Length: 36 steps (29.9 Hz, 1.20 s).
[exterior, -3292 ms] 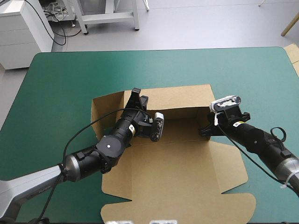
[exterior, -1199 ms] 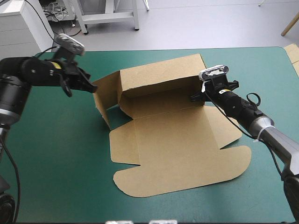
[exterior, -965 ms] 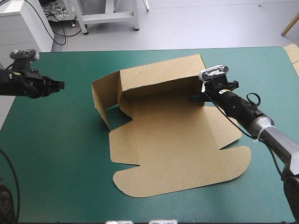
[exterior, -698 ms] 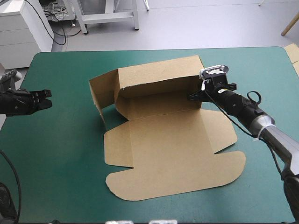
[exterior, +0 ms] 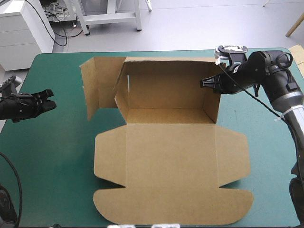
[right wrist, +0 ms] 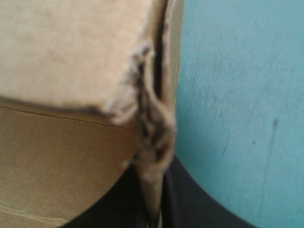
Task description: Fold the box
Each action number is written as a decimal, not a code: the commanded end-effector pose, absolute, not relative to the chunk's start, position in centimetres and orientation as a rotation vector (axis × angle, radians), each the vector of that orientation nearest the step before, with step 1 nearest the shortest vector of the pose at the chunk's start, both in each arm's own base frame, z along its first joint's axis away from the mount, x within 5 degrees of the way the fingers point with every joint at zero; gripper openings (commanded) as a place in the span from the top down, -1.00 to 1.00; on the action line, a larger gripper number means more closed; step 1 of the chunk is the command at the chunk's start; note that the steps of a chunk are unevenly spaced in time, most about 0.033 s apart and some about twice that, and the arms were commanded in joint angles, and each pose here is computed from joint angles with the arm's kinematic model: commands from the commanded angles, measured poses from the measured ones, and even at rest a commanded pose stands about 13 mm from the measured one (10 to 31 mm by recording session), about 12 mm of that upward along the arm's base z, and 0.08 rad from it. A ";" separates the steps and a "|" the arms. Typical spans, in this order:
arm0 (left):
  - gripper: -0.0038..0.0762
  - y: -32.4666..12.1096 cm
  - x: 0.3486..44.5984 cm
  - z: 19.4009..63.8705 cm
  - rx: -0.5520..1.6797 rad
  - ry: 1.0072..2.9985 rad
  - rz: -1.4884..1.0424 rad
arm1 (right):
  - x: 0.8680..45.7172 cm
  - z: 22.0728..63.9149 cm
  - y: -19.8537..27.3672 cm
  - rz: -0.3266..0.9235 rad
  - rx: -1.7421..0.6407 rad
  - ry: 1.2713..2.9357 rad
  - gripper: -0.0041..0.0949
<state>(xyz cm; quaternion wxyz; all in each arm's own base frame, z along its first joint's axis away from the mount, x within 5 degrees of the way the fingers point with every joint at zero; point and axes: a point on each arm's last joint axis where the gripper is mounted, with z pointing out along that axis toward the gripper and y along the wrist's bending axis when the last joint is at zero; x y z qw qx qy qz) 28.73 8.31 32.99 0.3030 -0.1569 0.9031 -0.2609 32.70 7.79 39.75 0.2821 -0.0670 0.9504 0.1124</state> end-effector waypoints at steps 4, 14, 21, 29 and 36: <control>0.92 7.9 28.6 35.2 -0.434 2.279 -0.731 | 31.2 40.1 7.6 0.330 -0.154 2.554 0.95; 0.92 8.2 28.8 35.3 -0.500 2.244 -0.724 | 30.5 33.4 9.1 0.276 -0.295 2.760 0.95; 0.92 8.2 28.8 35.3 -0.500 2.244 -0.724 | 33.3 33.2 9.2 0.198 -0.284 2.559 0.95; 0.92 8.0 28.8 35.4 -0.503 2.236 -0.746 | 35.5 31.4 9.7 0.194 -0.313 2.518 0.80; 0.92 7.9 28.9 35.5 -0.509 2.222 -0.770 | 36.1 30.9 9.9 0.196 -0.313 2.531 -0.37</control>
